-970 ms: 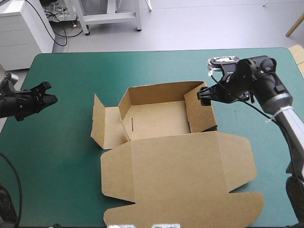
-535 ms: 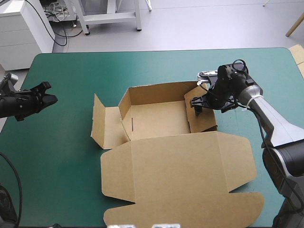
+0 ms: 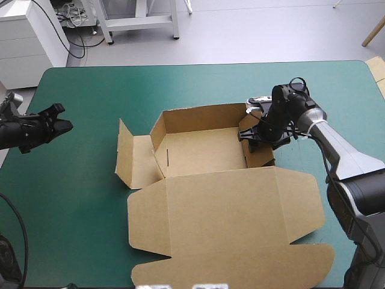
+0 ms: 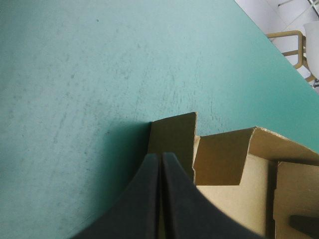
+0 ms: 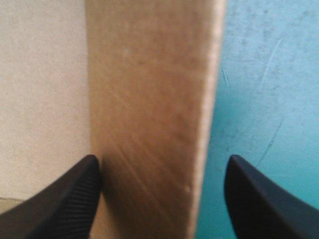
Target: Fold the box
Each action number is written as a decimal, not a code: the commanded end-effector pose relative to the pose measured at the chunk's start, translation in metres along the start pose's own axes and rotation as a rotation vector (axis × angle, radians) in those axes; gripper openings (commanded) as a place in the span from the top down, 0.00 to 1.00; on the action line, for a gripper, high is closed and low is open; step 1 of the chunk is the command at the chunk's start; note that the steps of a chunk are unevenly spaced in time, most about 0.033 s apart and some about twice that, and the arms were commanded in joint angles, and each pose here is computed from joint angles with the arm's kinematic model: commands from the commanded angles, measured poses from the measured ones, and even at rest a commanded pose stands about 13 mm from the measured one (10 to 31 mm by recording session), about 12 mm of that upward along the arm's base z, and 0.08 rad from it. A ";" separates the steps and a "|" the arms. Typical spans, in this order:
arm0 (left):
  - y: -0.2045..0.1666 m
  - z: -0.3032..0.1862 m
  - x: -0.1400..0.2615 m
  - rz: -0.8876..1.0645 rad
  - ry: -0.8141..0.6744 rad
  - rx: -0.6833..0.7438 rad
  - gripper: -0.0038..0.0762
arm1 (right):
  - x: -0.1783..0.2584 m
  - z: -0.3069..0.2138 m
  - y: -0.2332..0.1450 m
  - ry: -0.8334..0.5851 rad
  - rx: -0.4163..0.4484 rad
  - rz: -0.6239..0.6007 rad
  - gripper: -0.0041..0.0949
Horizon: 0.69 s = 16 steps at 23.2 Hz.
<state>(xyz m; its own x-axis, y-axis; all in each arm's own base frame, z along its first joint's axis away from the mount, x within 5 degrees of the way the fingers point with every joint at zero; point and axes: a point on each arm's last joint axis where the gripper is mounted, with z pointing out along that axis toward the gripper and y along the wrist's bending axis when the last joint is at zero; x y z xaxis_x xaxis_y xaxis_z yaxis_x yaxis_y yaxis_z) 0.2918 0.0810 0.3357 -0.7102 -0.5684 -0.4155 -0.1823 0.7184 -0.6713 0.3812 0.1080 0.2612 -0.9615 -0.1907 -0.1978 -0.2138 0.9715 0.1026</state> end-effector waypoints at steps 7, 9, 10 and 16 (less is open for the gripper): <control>-0.016 -0.013 -0.006 0.001 -0.090 0.052 0.96 | -0.003 -0.049 0.004 -0.143 -0.009 -0.048 0.98; -0.015 -0.012 -0.007 0.008 -0.092 0.046 0.96 | -0.004 -0.072 0.007 -0.211 -0.013 -0.056 0.98; -0.014 -0.012 -0.007 0.011 -0.090 0.042 0.96 | -0.004 -0.090 0.008 -0.264 -0.015 -0.061 0.98; -0.007 -0.005 -0.007 0.023 -0.050 0.019 0.96 | 0.020 -0.163 0.010 -0.456 -0.010 -0.087 0.98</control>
<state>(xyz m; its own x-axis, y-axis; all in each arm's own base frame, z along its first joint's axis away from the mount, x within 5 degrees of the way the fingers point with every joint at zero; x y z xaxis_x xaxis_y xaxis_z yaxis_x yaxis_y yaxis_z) 0.2964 0.0850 0.3296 -0.7072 -0.5669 -0.4226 -0.1925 0.7295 -0.6564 0.3631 0.1018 0.3567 -0.8623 -0.2206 -0.4558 -0.2816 0.9570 0.0696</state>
